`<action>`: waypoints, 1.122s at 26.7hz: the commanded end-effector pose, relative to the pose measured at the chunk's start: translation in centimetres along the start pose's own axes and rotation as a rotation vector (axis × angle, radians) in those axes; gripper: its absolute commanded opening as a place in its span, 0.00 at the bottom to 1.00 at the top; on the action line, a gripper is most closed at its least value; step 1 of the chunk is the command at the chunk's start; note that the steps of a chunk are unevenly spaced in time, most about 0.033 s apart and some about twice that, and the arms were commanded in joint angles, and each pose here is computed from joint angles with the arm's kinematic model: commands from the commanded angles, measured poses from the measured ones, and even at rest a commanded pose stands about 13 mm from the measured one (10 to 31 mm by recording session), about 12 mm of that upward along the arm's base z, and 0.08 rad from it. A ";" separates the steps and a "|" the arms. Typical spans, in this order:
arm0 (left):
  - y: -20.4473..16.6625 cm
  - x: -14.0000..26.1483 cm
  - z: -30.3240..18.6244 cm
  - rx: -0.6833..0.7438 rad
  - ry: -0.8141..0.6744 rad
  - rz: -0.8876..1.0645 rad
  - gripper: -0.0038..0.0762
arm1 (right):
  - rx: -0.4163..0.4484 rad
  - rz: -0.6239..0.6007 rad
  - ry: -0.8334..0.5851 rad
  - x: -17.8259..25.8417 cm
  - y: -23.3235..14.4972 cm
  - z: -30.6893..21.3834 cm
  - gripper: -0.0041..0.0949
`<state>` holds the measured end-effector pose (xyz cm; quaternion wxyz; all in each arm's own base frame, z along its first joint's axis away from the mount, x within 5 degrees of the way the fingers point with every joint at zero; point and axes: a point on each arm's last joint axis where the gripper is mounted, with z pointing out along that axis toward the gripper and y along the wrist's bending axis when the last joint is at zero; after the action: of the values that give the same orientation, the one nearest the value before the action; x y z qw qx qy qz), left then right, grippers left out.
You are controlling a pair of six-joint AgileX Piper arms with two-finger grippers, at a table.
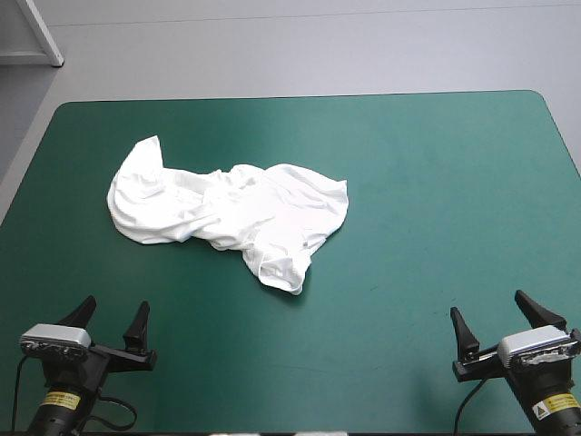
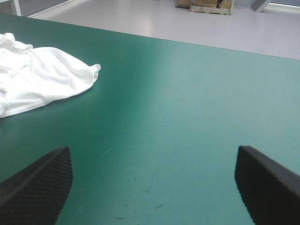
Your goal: Fold the cloth
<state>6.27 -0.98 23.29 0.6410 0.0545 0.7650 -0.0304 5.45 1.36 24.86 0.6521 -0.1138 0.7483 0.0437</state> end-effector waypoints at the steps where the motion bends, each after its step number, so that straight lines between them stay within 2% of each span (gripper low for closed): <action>1: 0.2 -1.6 -0.2 -0.023 -0.093 -0.019 0.79 | 0.012 -0.003 -0.076 -1.3 -0.2 0.0 0.94; 18: 0.2 -1.7 -0.2 -0.022 -0.093 -0.025 0.79 | 0.012 -0.007 -0.076 -1.5 -0.2 -0.1 0.94; 22: 0.4 -3.7 -0.2 -0.040 -0.108 0.024 0.79 | -0.004 -0.014 -0.013 -2.0 -0.1 -0.3 0.94; 27: 1.1 -7.5 3.2 -0.059 0.005 -0.081 0.79 | -0.031 0.035 0.097 -2.4 -0.1 1.3 0.94; 30: 1.6 -8.2 6.9 -0.072 0.105 -0.054 0.79 | -0.052 0.087 0.139 -4.3 -0.1 2.4 0.94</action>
<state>11.32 -0.67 28.38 0.5907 0.0206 0.8063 -0.0248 7.04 1.94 25.70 0.5689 -0.1170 0.8115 0.0641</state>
